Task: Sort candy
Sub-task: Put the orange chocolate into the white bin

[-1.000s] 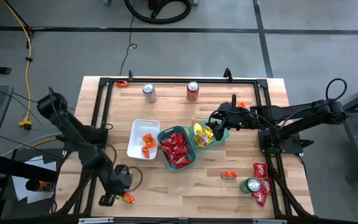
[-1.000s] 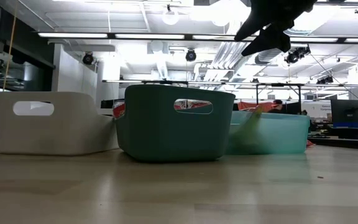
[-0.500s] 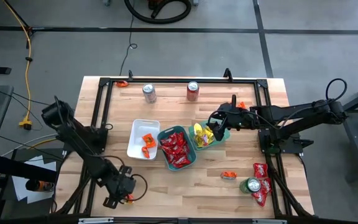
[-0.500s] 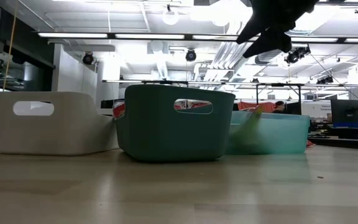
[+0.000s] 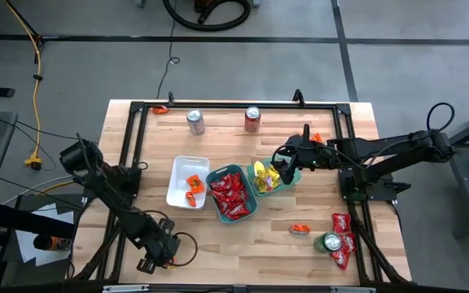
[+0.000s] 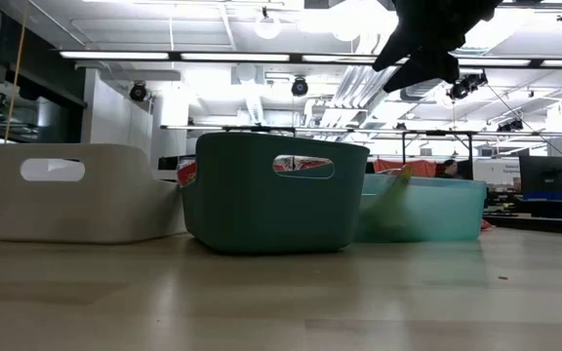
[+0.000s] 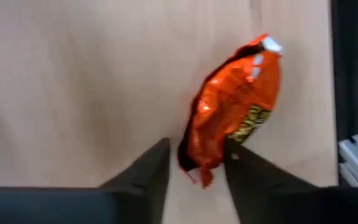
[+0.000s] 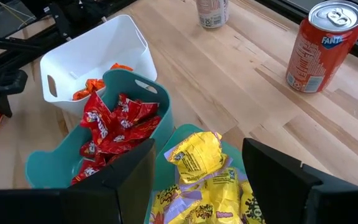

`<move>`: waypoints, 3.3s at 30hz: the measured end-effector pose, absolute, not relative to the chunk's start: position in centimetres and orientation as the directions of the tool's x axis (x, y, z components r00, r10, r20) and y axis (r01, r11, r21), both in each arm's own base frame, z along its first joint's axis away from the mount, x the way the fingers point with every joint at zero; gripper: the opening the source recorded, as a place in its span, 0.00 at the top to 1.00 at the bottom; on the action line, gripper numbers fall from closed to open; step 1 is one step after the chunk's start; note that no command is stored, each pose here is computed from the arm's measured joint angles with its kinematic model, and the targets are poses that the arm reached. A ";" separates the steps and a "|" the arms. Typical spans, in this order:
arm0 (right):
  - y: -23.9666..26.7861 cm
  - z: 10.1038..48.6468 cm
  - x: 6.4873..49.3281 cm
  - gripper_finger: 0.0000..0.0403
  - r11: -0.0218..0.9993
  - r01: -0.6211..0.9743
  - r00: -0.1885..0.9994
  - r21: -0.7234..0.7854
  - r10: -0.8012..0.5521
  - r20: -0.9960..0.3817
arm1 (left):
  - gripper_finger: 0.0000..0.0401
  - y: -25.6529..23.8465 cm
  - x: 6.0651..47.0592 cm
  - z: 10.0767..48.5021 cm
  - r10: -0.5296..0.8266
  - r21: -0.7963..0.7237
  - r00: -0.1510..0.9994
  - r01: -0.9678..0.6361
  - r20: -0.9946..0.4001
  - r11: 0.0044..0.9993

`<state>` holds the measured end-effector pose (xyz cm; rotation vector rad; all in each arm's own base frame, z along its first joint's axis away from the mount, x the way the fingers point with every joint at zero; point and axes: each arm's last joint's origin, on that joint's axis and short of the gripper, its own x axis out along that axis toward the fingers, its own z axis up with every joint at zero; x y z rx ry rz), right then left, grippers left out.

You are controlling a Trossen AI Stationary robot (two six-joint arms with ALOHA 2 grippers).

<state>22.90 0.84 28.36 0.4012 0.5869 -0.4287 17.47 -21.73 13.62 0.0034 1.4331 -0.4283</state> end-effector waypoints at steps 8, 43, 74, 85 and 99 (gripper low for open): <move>0.8 28.4 22.9 0.41 0.837 0.493 0.750 0.238 -0.270 -0.603 | 0.97 -19.5 18.1 18.1 -0.400 -0.361 0.185 0.215 -0.898 0.908; 1.5 32.5 25.0 0.41 0.874 0.180 0.975 0.452 -0.097 -0.202 | 0.99 -0.7 18.2 25.7 0.032 -0.391 0.991 -0.081 -0.130 0.917; 2.4 32.8 24.2 0.41 0.792 0.134 0.928 0.596 0.112 -0.357 | 0.51 -0.5 18.4 28.9 0.112 -0.227 0.794 -0.301 -0.598 0.926; 9.7 27.4 22.5 0.41 0.783 0.401 0.449 0.475 0.283 -0.847 | 0.51 -0.3 19.7 31.2 0.225 -0.232 0.903 -0.323 -0.366 0.917; 13.4 17.1 25.4 0.41 0.755 0.644 0.017 0.126 0.151 -0.988 | 0.51 -0.2 19.6 30.9 0.248 -0.260 0.886 -0.365 -0.392 0.894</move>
